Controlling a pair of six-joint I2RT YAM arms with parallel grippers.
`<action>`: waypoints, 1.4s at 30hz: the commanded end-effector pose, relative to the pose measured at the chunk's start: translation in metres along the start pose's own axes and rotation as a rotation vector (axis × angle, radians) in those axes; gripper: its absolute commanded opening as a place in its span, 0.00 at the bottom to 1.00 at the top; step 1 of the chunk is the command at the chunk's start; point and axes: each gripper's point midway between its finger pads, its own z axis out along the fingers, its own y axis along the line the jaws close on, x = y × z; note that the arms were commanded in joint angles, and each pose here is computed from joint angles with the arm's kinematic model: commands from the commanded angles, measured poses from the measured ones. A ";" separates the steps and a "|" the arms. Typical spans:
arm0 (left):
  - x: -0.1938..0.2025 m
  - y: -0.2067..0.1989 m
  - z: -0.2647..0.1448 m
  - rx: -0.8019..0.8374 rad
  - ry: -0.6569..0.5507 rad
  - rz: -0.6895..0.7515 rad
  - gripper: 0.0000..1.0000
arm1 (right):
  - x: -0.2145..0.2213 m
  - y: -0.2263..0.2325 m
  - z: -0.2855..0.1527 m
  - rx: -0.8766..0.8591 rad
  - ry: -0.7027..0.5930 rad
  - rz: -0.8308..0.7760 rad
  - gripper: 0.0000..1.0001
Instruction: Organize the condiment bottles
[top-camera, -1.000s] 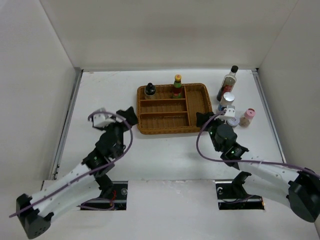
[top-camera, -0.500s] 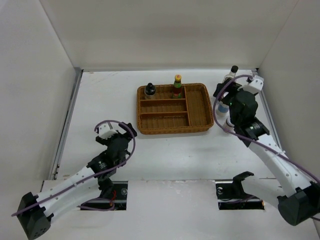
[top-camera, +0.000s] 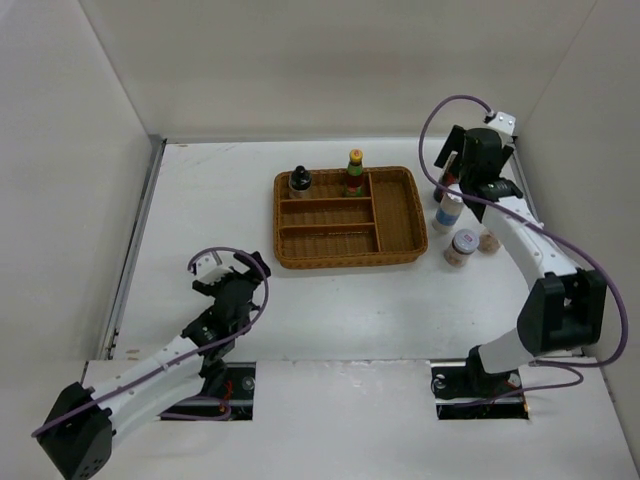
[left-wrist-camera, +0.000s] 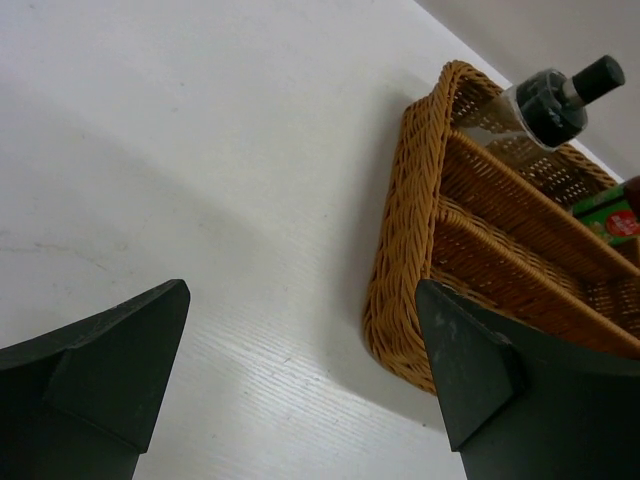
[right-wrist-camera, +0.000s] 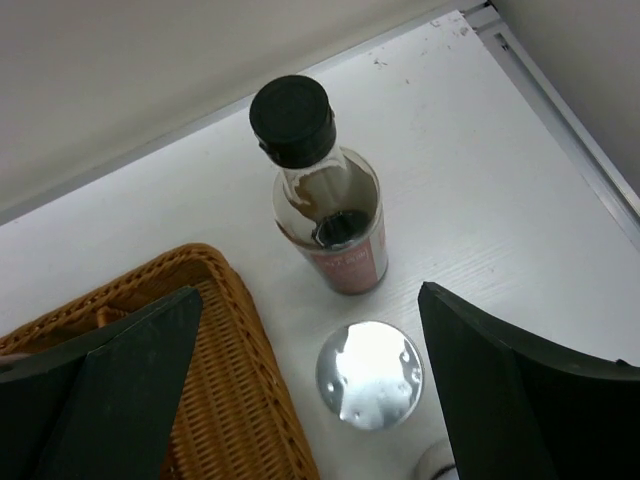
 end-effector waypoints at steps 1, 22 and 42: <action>-0.014 -0.019 -0.001 0.078 -0.037 -0.124 1.00 | -0.033 0.015 0.011 -0.041 -0.066 -0.014 0.96; 0.003 -0.020 0.004 0.086 -0.009 -0.101 1.00 | -0.059 0.016 0.089 0.027 -0.159 -0.111 0.41; 0.008 -0.024 0.005 0.100 0.001 -0.096 1.00 | -0.212 0.065 -0.039 -0.145 -0.512 0.031 0.27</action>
